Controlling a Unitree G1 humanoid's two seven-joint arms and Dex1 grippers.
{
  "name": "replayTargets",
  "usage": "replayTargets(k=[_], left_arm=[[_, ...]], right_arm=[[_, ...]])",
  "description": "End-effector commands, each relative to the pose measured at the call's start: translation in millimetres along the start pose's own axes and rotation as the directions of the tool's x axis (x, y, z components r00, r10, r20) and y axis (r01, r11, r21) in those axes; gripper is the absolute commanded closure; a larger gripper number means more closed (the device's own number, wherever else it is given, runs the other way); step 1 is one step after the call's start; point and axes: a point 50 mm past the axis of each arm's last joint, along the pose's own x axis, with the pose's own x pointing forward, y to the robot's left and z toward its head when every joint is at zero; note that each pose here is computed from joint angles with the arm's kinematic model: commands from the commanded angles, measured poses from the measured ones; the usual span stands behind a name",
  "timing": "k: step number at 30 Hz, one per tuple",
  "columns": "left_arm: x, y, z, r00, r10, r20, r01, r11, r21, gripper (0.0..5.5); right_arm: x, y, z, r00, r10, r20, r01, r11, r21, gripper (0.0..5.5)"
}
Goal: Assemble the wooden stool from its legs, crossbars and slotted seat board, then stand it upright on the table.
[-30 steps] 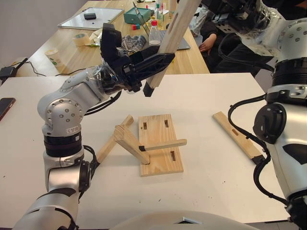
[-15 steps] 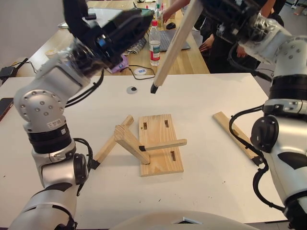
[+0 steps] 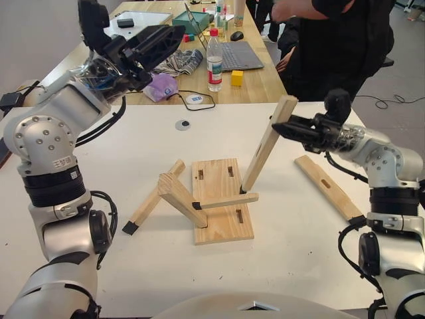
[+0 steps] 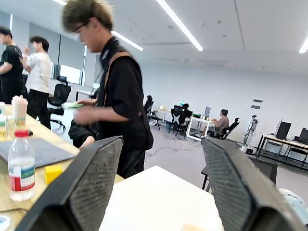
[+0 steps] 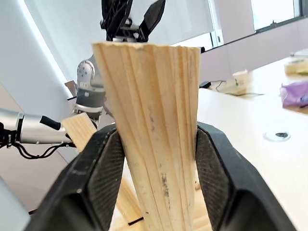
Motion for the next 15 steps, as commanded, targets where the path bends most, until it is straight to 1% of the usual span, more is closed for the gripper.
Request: replayTargets(k=[1,9,15], left_arm=[[-4,17,-12,0.991,0.098,-0.086,-0.099,0.995,-0.011,2.49],[-1,20,-10,0.989,0.091,-0.117,-0.093,0.996,-0.011,2.49],[4,16,-10,0.989,0.072,-0.129,-0.075,0.997,-0.016,2.49]], right_arm=[[0,9,-9,1.000,0.012,-0.024,-0.011,1.000,0.008,3.40],[0,17,-23,0.999,0.032,0.008,-0.033,0.997,0.075,3.40],[-5,15,-42,1.000,-0.008,-0.029,0.011,0.996,0.089,3.40]])
